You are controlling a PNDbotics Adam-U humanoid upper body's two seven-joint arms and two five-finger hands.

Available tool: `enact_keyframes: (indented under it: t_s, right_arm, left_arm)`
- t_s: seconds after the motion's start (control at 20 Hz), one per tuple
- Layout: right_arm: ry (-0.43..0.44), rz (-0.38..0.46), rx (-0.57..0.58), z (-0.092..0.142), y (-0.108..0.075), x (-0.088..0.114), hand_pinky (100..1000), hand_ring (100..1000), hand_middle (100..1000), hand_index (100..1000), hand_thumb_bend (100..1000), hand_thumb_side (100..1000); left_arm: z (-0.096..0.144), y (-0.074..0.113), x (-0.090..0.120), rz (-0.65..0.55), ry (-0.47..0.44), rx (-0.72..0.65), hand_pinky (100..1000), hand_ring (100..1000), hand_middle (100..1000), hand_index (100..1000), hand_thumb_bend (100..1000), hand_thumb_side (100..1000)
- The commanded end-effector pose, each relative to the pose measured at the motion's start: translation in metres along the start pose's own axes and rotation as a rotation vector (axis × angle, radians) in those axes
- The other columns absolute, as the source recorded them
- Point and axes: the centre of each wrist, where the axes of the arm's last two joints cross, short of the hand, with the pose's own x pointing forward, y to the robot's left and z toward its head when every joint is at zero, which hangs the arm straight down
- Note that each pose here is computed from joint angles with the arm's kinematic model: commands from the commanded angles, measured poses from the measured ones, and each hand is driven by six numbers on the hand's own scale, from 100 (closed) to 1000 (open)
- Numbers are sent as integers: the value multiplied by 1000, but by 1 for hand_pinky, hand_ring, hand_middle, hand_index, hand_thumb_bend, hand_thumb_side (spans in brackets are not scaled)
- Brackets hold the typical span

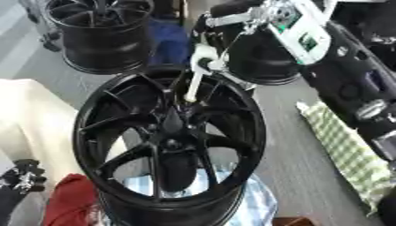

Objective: Pull the pin out of the wheel hub.

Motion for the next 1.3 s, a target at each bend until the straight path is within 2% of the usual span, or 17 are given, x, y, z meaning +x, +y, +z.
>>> enact_keyframes:
  t_s: [0.05,0.3,0.55,0.65,0.7,0.75,0.8,0.9,1.1,1.2,1.3]
  right_arm:
    - [68,9,-90,43,-21,-7,420,451,446,748,100,331]
    - [222,-41,-186,103,-9,-31,416,444,440,742,100,317]
    - [429,-147,-263,168,18,-63,436,458,454,760,100,319]
    - [534,-181,-287,197,30,-76,529,506,490,793,100,315]
    - [585,-208,-299,208,39,-83,588,552,540,845,100,332]
    - [631,-242,-312,215,50,-89,616,579,574,873,100,350]
    - [671,-278,-323,219,63,-96,677,663,676,922,100,423]
    - [750,-373,-348,224,96,-109,754,755,782,954,113,516]
    - [913,-608,-390,230,178,-126,813,831,859,956,133,571]
    - [981,-752,-421,232,222,-128,807,829,860,948,118,574]
    - [1011,-868,-471,232,259,-123,797,819,850,940,100,570]
  left_arm:
    - [2,12,5,-22,-9,28,635,663,636,802,100,519]
    - [7,18,1,-24,3,60,635,663,636,802,100,517]
    - [9,24,3,-21,-6,94,635,663,636,802,100,517]
    - [8,25,4,-17,-12,103,634,663,636,802,100,517]
    - [8,25,5,-16,-15,108,634,663,636,802,100,517]
    - [8,26,5,-14,-18,115,634,663,636,802,100,517]
    - [8,27,5,-12,-20,121,634,663,636,802,100,517]
    - [8,29,6,-8,-24,135,634,663,636,802,100,517]
    - [7,32,8,-4,-33,152,633,663,636,801,100,517]
    - [5,32,9,-2,-38,154,633,663,636,801,100,518]
    - [4,32,10,-3,-42,154,634,664,636,801,100,518]
